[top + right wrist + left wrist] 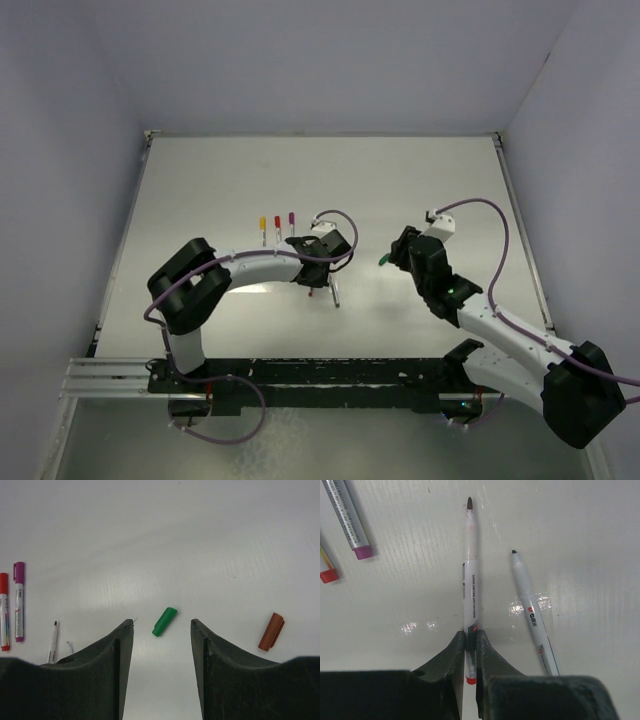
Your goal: Insert the pens into the pen caps
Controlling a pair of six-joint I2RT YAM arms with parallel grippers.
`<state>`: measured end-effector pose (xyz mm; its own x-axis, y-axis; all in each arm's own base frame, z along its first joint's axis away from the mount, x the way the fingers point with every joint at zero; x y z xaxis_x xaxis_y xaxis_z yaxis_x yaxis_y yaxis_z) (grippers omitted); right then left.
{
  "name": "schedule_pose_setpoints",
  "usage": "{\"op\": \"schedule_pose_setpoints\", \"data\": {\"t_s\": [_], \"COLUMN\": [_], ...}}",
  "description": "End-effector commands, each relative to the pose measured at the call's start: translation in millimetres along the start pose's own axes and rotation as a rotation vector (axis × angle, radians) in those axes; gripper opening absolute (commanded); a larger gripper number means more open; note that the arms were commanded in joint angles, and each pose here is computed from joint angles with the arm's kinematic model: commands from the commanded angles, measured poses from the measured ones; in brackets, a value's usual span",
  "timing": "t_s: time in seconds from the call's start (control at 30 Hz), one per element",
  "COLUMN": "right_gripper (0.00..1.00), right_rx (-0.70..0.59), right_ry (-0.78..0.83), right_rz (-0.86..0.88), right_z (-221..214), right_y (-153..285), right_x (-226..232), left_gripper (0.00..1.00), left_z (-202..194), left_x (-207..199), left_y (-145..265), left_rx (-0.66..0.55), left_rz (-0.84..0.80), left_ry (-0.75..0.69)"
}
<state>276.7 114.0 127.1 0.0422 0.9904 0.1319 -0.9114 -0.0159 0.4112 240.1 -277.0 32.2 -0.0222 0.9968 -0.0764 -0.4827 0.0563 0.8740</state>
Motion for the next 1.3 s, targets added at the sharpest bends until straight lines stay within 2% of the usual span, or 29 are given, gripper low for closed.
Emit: {"op": "schedule_pose_setpoints", "data": {"t_s": [0.0, 0.23, 0.5, 0.73, 0.93, 1.27], "right_gripper": [0.52, 0.52, 0.47, 0.52, 0.52, 0.5], "right_rx": [-0.007, 0.053, 0.089, 0.14, 0.169, 0.245], "right_ry": [-0.053, -0.095, -0.084, -0.136, -0.169, -0.168], "right_rz": [-0.083, -0.287, -0.433, -0.484, -0.488, -0.452], "right_z": [10, -3, -15, -29, -35, -51], "right_y": [4, 11, 9, -1, -11, -28], "right_x": [-11, -41, -62, -82, -95, -91], "left_gripper": [0.0, 0.0, 0.0, 0.0, 0.0, 0.0], "left_z": [-30, -29, 4, 20, 23, 23], "left_x": [19, 17, 7, 2, -4, -8], "left_y": [-23, -18, 19, 44, 52, 54], "left_rx": [0.093, 0.089, -0.046, -0.103, -0.118, -0.117], "left_rz": [0.074, 0.013, -0.114, -0.182, -0.236, -0.259], "left_ry": [-0.059, -0.04, -0.02, -0.011, -0.014, -0.029]}}
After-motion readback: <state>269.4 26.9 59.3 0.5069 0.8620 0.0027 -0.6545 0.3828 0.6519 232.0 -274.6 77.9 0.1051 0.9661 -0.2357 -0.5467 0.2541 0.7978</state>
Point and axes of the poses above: each gripper's point midway between its finger pads, its own y axis back along the fingers, its own x axis along the line the jaws close on, z = x × y, the point moved 2 cm from there along y, back along the fingers, and after that the axes turned 11 degrees about y, right-handed, at the moved point
